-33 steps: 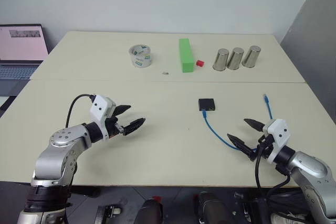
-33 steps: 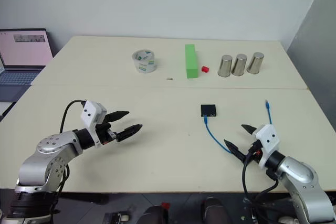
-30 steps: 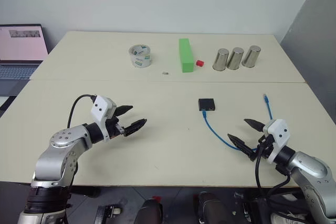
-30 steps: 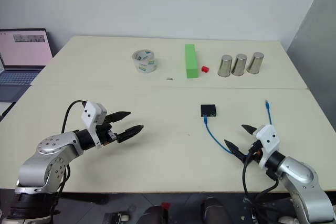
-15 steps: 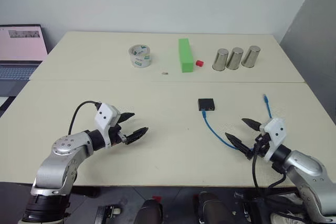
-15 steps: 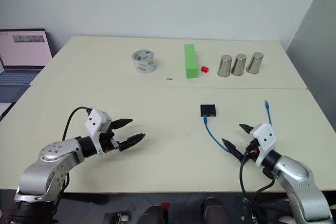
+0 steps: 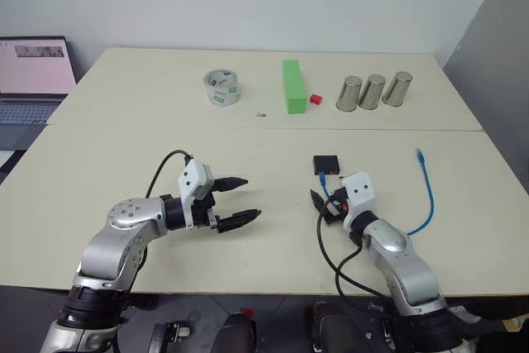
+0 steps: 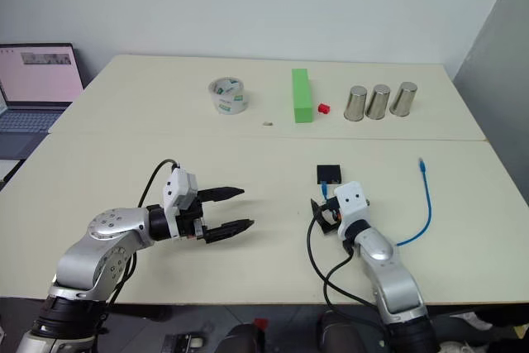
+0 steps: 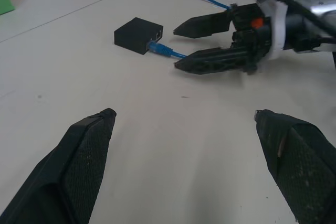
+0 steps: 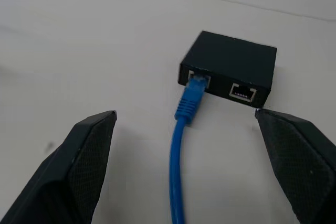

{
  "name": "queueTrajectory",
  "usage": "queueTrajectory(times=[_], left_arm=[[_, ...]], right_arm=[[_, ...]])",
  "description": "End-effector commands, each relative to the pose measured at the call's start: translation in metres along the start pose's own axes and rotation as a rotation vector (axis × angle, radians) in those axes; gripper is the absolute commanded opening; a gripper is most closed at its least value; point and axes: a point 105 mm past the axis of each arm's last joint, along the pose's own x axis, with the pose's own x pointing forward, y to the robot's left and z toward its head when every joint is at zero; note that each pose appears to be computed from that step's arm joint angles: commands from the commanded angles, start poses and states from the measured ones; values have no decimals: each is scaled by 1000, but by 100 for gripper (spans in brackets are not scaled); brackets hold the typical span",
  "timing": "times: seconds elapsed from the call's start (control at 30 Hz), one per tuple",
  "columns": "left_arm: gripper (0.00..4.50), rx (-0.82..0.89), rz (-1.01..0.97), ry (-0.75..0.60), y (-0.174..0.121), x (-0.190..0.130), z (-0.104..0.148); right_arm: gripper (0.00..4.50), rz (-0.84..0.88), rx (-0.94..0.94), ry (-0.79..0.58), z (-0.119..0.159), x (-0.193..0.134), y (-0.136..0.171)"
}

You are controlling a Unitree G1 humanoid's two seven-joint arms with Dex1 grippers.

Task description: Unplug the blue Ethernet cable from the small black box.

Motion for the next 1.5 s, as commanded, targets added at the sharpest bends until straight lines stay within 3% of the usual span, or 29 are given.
queueTrajectory(times=[0.03, 0.27, 0.6, 0.83, 0.93, 1.07, 1.23, 1.5], left_arm=[[450, 37, -12, -24, 1, 0, 8], [450, 36, -1, -27, 3, 0, 6], [450, -5, 59, -16, 15, 2, 1], [450, -169, 78, -52, 28, -1, 6], [450, -305, -30, -102, 20, -3, 19], [450, -420, -124, -137, 15, -3, 33], [450, -473, -170, -174, 14, 2, 46], [450, -490, -222, -148, 3, 13, 46]], right_arm=[[410, -84, 46, 23, 2, 3, -10], [225, -46, 6, 44, 2, 5, 3], [4, 31, -136, 11, 12, 11, 0], [4, 231, -513, -102, 31, 6, -3], [4, 334, -801, -228, 44, 0, -4], [4, 434, -1014, -376, 59, -8, -4], [4, 540, -1091, -548, 74, -19, 6], [4, 615, -1127, -663, 86, -29, 14]])
